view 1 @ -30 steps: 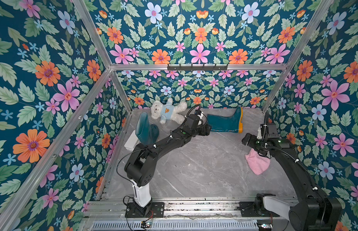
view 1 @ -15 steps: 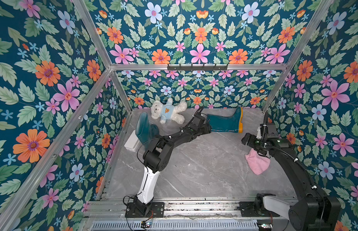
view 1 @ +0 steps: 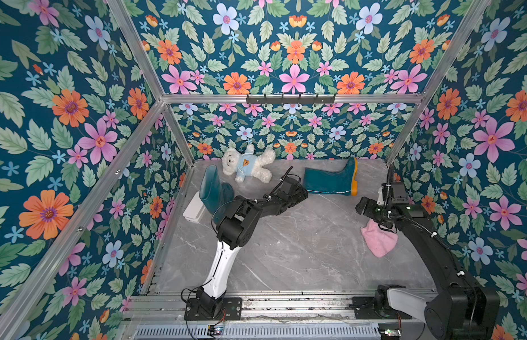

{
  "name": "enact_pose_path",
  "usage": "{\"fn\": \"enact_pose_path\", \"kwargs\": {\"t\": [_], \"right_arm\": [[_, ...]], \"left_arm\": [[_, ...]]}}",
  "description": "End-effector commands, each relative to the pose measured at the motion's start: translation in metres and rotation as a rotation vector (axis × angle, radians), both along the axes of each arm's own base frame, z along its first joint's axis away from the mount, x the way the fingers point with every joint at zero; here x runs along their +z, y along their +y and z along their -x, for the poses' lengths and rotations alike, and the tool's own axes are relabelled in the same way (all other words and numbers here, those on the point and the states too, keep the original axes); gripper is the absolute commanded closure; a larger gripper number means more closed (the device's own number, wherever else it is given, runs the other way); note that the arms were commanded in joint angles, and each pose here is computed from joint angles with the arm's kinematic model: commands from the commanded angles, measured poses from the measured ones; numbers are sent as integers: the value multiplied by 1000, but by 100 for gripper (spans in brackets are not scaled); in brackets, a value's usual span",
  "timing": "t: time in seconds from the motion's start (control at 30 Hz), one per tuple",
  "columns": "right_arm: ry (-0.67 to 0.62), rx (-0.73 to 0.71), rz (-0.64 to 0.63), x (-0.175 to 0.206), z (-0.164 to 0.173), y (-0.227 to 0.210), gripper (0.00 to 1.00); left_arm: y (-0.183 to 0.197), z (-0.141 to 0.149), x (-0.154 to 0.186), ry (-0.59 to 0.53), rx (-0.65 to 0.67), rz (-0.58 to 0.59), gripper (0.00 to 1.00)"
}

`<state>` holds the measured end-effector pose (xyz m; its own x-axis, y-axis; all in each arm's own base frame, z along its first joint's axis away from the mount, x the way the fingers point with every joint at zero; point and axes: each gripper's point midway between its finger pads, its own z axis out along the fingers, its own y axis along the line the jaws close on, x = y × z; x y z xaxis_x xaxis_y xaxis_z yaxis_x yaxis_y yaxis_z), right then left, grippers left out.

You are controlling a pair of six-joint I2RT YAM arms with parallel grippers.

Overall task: Wipe the rubber boots with a cloth
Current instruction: Move the rubber boot to the center of the board.

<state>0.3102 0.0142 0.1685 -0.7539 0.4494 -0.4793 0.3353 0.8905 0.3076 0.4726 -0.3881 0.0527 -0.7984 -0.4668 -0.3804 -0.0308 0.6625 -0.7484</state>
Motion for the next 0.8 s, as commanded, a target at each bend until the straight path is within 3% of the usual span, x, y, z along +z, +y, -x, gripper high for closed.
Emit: {"fn": "enact_pose_path", "kwargs": {"t": [0.0,0.3,0.43,0.47,0.67,0.77], "right_arm": [[-7,1,32,1,-3,-4,1],[-11,0,46,1,-4,-6,1],[-15,-1,55,2,-5,-8,1],[-13,0,55,1,-4,-8,1],[-14,2,62,-1,-5,-8,1],[-20,-2,64,0,-4,-9,1]], "left_arm": [[-6,-8,8,2,29,68,35],[-23,-20,-2,33,35,117,38],[-26,-24,-6,37,36,116,45],[-26,-24,-8,41,37,115,49],[-26,-21,-11,51,24,114,96],[-19,-13,-7,49,17,103,100]]}}
